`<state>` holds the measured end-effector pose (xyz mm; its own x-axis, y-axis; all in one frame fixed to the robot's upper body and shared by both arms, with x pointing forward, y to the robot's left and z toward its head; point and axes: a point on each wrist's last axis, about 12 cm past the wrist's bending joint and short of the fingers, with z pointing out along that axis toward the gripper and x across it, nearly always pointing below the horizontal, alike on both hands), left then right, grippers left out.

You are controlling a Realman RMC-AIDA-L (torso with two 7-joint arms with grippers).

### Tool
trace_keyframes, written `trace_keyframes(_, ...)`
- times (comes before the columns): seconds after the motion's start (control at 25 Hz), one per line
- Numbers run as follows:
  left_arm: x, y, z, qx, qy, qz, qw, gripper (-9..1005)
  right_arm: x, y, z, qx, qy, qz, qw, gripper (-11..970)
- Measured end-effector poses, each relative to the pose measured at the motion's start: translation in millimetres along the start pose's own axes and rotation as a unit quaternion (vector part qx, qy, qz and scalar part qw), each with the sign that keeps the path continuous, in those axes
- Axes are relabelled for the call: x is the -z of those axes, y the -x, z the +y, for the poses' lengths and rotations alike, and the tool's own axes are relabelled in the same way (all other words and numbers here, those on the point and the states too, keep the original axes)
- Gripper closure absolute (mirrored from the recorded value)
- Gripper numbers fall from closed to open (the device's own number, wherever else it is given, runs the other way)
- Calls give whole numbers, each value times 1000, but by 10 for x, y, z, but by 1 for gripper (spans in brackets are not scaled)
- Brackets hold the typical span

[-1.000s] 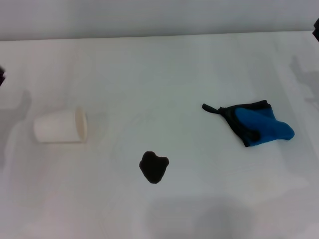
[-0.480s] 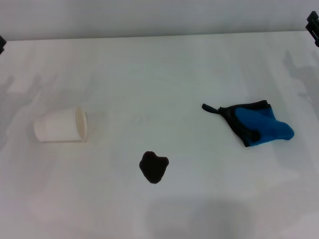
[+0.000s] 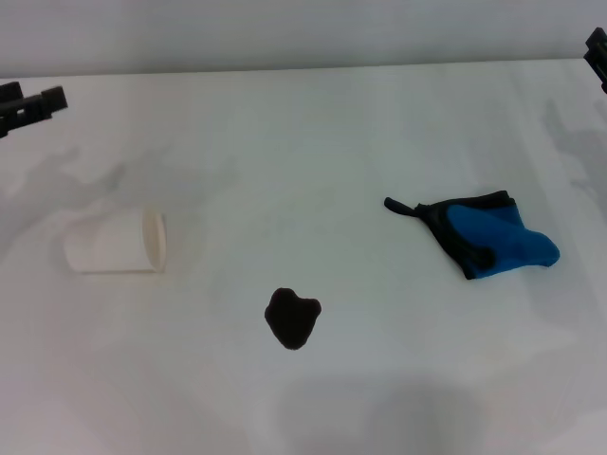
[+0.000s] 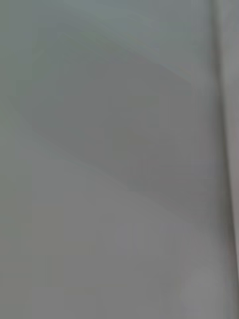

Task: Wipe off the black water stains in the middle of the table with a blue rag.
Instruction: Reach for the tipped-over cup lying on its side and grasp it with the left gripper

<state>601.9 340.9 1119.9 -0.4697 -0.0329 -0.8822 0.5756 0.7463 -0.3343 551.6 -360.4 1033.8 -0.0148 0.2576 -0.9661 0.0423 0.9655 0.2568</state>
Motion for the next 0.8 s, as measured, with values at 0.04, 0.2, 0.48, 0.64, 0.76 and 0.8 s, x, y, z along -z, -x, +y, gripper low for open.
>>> trace_keyframes(0.04, 31, 65, -1, -11, -4, 13, 1000, 121, 1, 0, -2, 0, 0, 0, 1000, 115)
trace_keyframes(0.2, 199, 326, 8, -79, -12, 83, 993, 121, 2, 1, -3, 1, 1, 1, 1000, 115)
trace_keyframes(0.48, 244, 586, -10, -232, -28, 225, 946, 121, -19, 14, 19, 2, 5, -3, 1000, 115)
trace_keyframes(0.64, 92, 643, -101, -318, -37, 247, 915, 121, -34, 27, 29, 2, 7, -5, 1000, 115)
trace_keyframes(0.76, -16, 699, -168, -352, -49, 249, 901, 121, -43, 45, 31, 2, 9, -10, 1000, 115)
trace_keyframes(0.8, -46, 715, -188, -357, -54, 249, 899, 121, -48, 54, 31, 1, 10, -12, 1000, 115)
